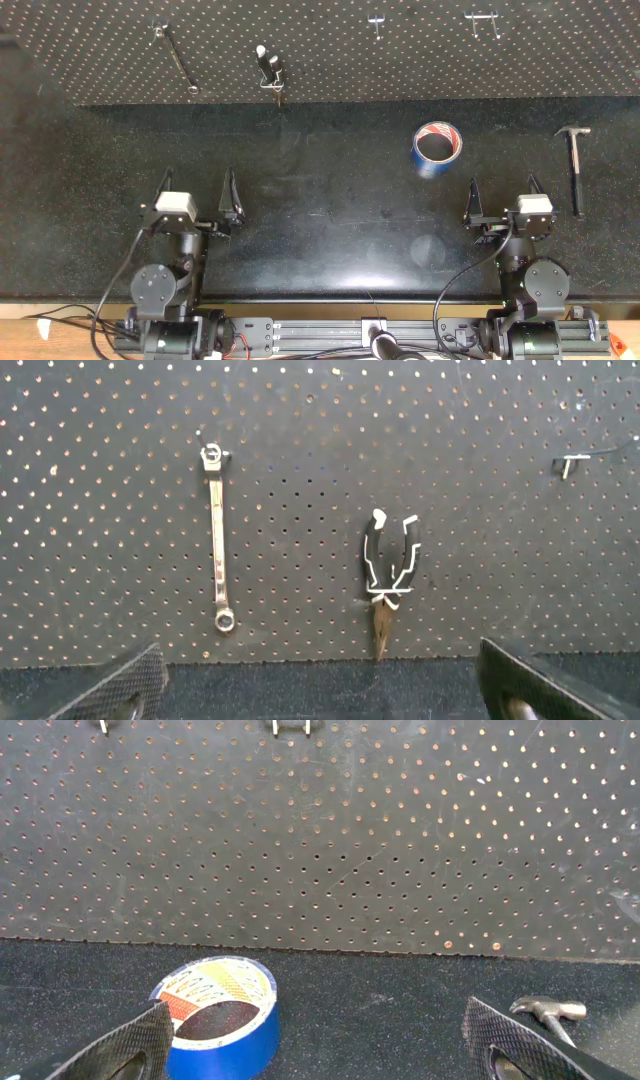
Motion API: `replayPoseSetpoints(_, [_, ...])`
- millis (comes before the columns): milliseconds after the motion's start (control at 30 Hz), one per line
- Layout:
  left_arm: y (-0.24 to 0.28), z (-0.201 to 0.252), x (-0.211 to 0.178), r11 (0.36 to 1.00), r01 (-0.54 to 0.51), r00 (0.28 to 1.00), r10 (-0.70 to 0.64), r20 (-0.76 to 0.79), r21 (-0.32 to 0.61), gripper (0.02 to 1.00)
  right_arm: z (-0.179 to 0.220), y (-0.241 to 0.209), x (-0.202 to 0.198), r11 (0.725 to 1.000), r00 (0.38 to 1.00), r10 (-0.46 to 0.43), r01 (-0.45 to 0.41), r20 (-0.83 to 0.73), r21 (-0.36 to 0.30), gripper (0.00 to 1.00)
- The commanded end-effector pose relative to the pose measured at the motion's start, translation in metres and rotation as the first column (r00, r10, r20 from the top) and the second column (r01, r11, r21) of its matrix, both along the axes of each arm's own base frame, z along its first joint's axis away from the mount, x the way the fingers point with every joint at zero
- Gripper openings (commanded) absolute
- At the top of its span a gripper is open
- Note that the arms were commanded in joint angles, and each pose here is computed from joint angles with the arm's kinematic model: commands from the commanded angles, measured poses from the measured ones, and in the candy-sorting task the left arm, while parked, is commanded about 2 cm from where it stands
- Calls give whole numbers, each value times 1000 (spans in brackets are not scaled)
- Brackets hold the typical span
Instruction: Place Tools Onto Pegboard
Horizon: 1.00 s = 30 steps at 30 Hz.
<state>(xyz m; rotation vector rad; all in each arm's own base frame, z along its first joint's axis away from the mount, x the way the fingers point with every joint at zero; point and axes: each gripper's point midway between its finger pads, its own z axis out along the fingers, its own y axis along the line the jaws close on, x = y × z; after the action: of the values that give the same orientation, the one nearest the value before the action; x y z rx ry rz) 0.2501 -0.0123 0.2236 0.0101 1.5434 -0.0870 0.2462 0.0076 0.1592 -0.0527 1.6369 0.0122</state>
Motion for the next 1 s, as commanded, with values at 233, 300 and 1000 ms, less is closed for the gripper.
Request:
replayPoseSetpoints(233, [-2, -66, -4, 1000, 13, 995, -12, -98, 4, 996, -1, 2, 0, 1000, 1000, 11, -11, 0, -11, 941])
replayPoseSetpoints(300, [-2, -67, -5, 1000, 12, 995, -12, -104, 4, 996, -1, 2, 0, 1000, 1000, 11, -11, 0, -11, 941])
replayPoseSetpoints(1000, [5, -67, -4, 1000, -13, 995, 14, -104, 4, 996, 32, 7, 7, 997, 999, 22, -19, -42, 80, 939])
